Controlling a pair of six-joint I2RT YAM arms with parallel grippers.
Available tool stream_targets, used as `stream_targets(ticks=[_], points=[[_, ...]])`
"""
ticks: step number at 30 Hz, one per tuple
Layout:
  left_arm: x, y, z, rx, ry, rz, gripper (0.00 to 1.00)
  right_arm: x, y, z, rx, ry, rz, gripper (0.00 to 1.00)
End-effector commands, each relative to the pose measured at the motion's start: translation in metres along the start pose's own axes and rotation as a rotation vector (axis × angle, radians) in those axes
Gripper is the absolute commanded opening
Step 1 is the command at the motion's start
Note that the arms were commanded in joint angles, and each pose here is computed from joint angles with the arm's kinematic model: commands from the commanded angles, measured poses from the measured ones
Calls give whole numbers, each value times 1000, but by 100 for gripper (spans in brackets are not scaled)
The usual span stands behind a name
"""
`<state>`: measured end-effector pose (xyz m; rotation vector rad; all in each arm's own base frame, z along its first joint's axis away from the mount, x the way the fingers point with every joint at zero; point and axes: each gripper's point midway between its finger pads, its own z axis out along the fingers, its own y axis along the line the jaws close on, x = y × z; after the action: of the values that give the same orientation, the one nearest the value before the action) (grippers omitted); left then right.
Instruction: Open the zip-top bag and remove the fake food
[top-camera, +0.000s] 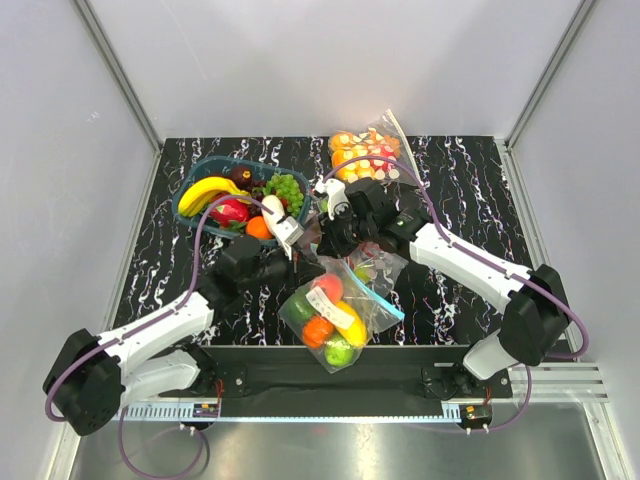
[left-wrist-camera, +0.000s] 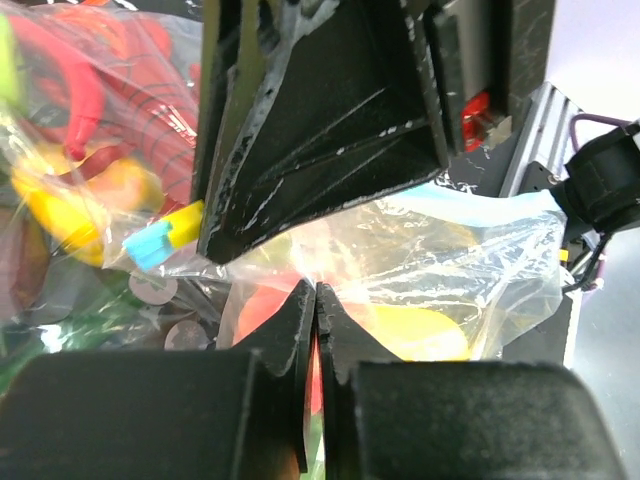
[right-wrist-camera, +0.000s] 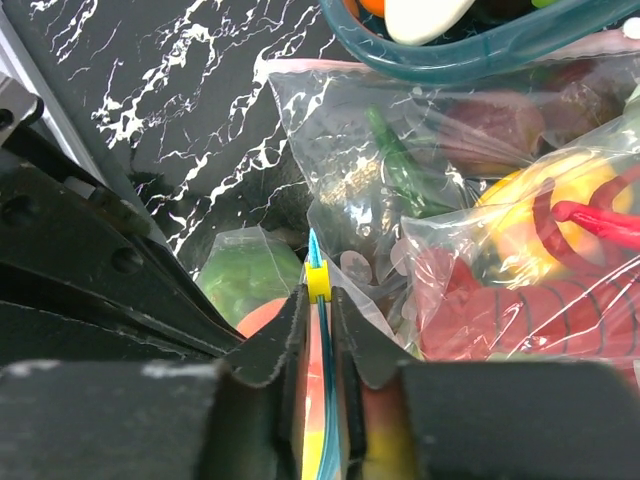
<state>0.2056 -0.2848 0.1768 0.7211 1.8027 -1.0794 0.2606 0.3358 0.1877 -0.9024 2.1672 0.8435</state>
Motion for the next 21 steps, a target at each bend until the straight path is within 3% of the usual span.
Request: stream_targets(ticks=[1,3,5,7,9,15,21], points=[[-14,2,-6,-44,-45,32,8,-16,8,-10,-2,-64,-29,17],[-7,5,-9,-60,-34,17,12,-19,8,-12,2,-79,-28,11],[-3,6,-14,-76,-36,-1,29,-23,9,-16,3,-109,-30,7],[2,10,-19,-102,-45,-12,53,-26,11,-20,3,-137,-25,5],[5,12,-23,-123,-50,-20,62,-28,13,-23,-6,-158,-20,4],[-11,22,-36,-209,-114,-2,74,-36,31,-40,-77,-248,-48,2],[-41,6,-29,-119,-201,-2,77,-31,44,-43,-152,-249,-53,2]])
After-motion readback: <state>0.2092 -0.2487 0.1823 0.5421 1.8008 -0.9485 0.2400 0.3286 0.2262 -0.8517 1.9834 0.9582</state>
